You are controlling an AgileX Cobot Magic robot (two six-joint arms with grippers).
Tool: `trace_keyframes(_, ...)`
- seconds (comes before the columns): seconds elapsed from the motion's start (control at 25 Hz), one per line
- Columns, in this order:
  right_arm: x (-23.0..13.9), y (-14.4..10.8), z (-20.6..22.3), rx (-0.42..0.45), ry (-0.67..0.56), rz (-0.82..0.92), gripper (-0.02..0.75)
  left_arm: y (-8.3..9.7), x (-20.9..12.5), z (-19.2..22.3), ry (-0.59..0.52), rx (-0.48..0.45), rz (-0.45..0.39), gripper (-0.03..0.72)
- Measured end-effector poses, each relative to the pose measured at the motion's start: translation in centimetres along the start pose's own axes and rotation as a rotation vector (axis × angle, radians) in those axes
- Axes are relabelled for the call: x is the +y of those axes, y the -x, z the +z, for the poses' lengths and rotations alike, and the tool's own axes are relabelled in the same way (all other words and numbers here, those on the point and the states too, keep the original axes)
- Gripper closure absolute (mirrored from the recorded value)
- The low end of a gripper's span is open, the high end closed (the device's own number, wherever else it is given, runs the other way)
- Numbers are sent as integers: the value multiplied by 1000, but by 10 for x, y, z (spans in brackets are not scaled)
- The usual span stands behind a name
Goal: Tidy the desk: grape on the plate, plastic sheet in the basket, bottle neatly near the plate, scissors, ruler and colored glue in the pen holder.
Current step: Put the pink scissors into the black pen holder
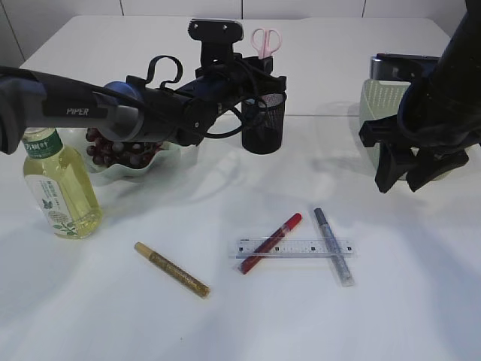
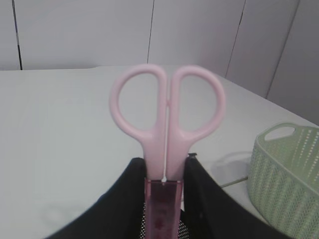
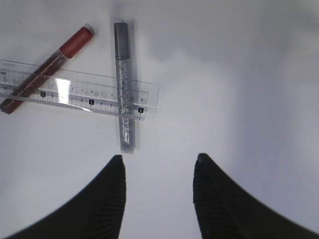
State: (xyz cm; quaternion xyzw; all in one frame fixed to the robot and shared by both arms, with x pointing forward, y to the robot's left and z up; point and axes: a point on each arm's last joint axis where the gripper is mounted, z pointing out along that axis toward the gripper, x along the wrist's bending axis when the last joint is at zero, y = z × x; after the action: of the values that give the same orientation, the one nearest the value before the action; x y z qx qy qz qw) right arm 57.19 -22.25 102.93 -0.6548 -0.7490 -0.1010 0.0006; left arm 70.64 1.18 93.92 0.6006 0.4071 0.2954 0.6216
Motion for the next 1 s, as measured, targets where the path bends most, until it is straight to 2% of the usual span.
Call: trace_keyframes(1.0,0,0,0,0,1,0,374,5,12,4,39,-12,1,481)
